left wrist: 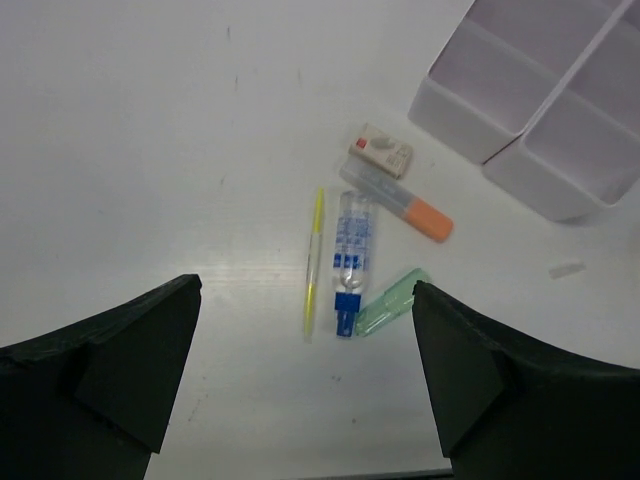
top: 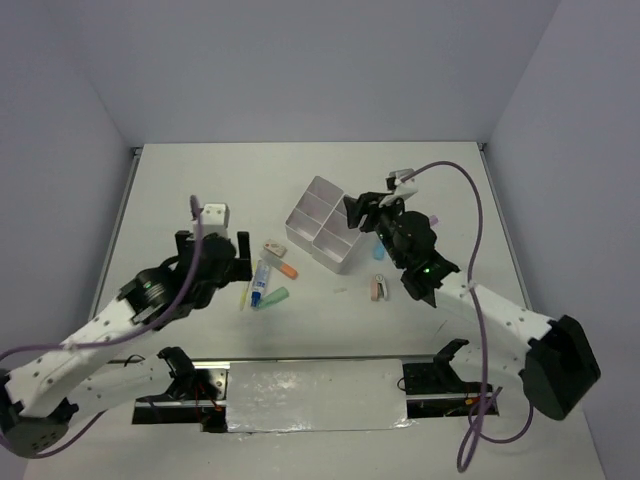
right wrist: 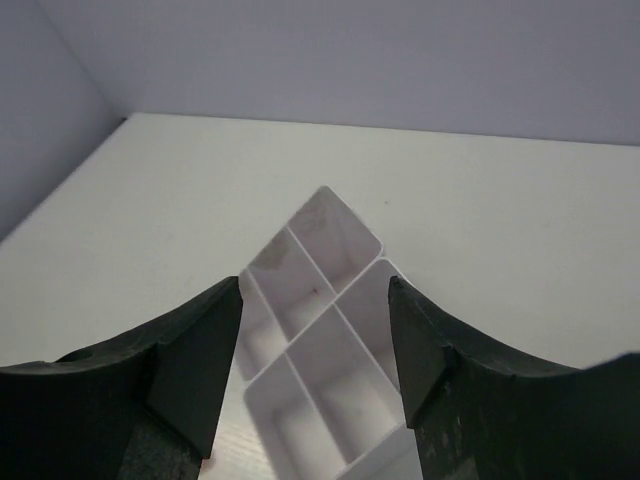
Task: Sort the stationery into containers
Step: Place the pen in the storage box, then pick up the pen from the center of the board.
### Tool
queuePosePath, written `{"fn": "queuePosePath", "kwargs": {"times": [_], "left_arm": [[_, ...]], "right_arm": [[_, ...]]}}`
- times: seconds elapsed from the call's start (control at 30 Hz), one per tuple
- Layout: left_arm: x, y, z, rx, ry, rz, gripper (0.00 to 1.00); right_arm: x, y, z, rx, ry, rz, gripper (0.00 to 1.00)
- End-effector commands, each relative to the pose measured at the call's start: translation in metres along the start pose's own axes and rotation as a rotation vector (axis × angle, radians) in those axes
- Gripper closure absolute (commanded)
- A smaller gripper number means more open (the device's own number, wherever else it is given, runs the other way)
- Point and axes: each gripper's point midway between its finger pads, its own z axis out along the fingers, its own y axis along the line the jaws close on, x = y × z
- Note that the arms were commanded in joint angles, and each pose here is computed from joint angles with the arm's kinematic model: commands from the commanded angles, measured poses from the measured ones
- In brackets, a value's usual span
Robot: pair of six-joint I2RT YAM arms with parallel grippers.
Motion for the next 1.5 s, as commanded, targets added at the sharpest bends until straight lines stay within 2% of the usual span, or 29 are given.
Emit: {"fn": "queuePosePath", "kwargs": {"times": [0.0,0.07,0.2,0.4,0.63,0.77,1.2,1.43,1.47], "left_arm": [[0.045,-0.012,0.038,-0.039,0.229,-0.045,0.01],[0.057,0.002,0.061,-0.110,0.318,-0.112,0.01],[0.073,0.002,0.089,-0.121,0.372,-0.210,0.01],[0.112,-0.005,0.123,-0.158,0.477,-0.209,0.08],[0.133,0.006,0.126,-0.208,0.502,-0.203,0.17],[0.150,0.009,0.130,-0.210,0.533,-0.200,0.28],[0.189,0.015,0.141,-0.215,0.621,-0.190,0.30],[0.208,0.023,0.135,-0.259,0.669,-0.185,0.46],[0.215,0.025,0.132,-0.267,0.686,-0.184,0.52]], "right_arm": [[-0.033,0.011,-0.025,-0.024,-0.005,0.065,0.32],[-0.038,0.013,-0.041,-0.028,0.042,0.085,0.31],[-0.032,0.023,-0.068,-0.096,0.133,0.107,0.31],[-0.018,0.034,-0.103,-0.180,0.193,0.110,0.30],[-0.009,0.038,-0.122,-0.237,0.214,0.107,0.30],[-0.010,0.044,-0.127,-0.279,0.203,0.124,0.31],[-0.004,0.054,-0.129,-0.320,0.225,0.131,0.32],[0.001,0.061,-0.128,-0.348,0.236,0.138,0.32],[0.002,0.067,-0.129,-0.379,0.240,0.143,0.32]]}}
